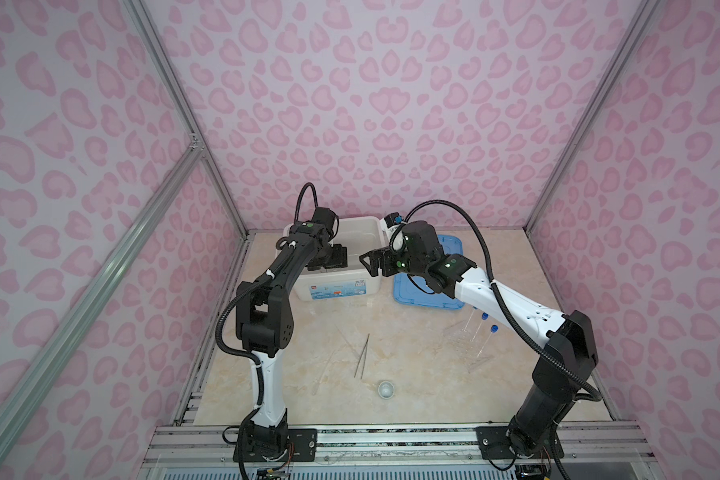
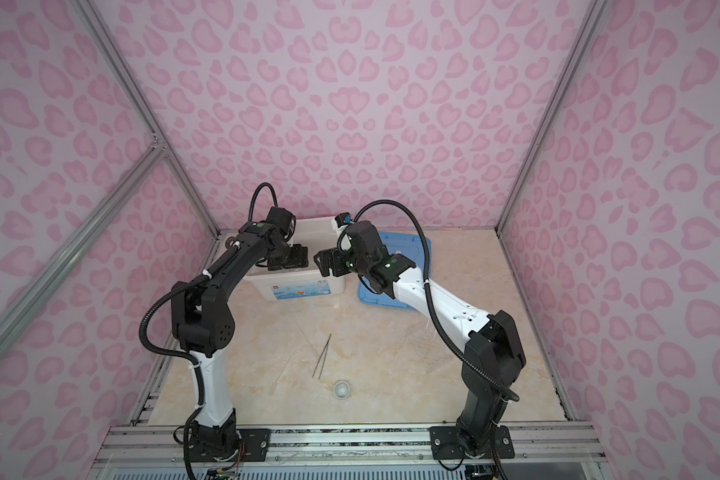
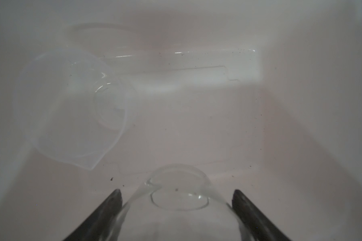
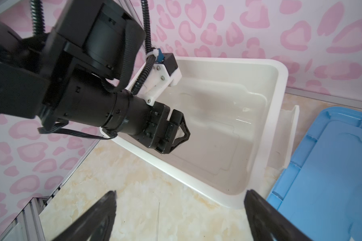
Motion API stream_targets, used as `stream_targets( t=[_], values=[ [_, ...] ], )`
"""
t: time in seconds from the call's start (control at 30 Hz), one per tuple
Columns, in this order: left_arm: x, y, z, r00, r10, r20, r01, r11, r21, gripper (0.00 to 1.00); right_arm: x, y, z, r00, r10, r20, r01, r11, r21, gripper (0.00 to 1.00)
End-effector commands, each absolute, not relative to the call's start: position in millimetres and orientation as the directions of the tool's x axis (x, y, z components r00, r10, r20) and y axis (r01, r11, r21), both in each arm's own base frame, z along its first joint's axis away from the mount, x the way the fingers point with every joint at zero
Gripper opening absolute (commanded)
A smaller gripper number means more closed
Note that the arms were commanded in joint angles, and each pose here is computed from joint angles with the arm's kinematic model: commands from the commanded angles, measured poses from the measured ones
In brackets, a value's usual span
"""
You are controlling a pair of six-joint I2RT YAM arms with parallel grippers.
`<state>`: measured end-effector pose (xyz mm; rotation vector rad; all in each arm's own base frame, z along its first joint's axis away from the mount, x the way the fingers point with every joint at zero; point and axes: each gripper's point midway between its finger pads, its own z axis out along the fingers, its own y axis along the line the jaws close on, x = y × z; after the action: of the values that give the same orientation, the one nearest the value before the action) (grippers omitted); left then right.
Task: Organize the chemistry lab equipment
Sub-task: 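Lower the glass flask into the bin beside the beaker with the left gripper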
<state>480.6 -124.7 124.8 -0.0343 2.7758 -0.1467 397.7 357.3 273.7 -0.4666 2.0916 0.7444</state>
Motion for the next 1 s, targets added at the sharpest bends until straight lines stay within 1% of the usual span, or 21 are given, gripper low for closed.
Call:
stream_targets(
  t=[0.0,0.13,0.33,0.4,0.63,0.77,0.97],
  values=[
    [484,-120,111,-0.940,-0.020,-0.340,0.009,0.996,-0.084,0.64,394,362,267,-0.585,-0.087,-0.807,-0.583,0.736,0.344,0.96],
    [483,-114,100,-0.945,-0.007,-0.328,0.013,0.998,-0.059,0.64,394,357,263,-0.586,-0.093,-0.805,-0.574,0.749,0.331,0.96],
    [485,-91,92,-0.945,-0.006,-0.327,-0.021,0.999,0.043,0.64,394,356,261,-0.589,-0.083,-0.804,-0.565,0.754,0.336,0.96],
    [485,-81,89,-0.946,0.007,-0.324,-0.027,0.995,0.100,0.64,395,356,260,-0.590,-0.081,-0.804,-0.563,0.754,0.337,0.96],
    [487,-63,80,-0.946,0.079,-0.314,0.018,0.981,0.193,0.64,394,356,256,-0.595,-0.084,-0.799,-0.559,0.758,0.337,0.96],
    [490,-64,79,-0.943,0.087,-0.320,0.037,0.987,0.159,0.65,395,357,255,-0.597,-0.080,-0.798,-0.558,0.756,0.341,0.96],
    [490,-76,66,-0.947,0.089,-0.308,0.061,0.993,0.098,0.69,396,358,254,-0.599,-0.081,-0.797,-0.557,0.757,0.342,0.96]
  ],
)
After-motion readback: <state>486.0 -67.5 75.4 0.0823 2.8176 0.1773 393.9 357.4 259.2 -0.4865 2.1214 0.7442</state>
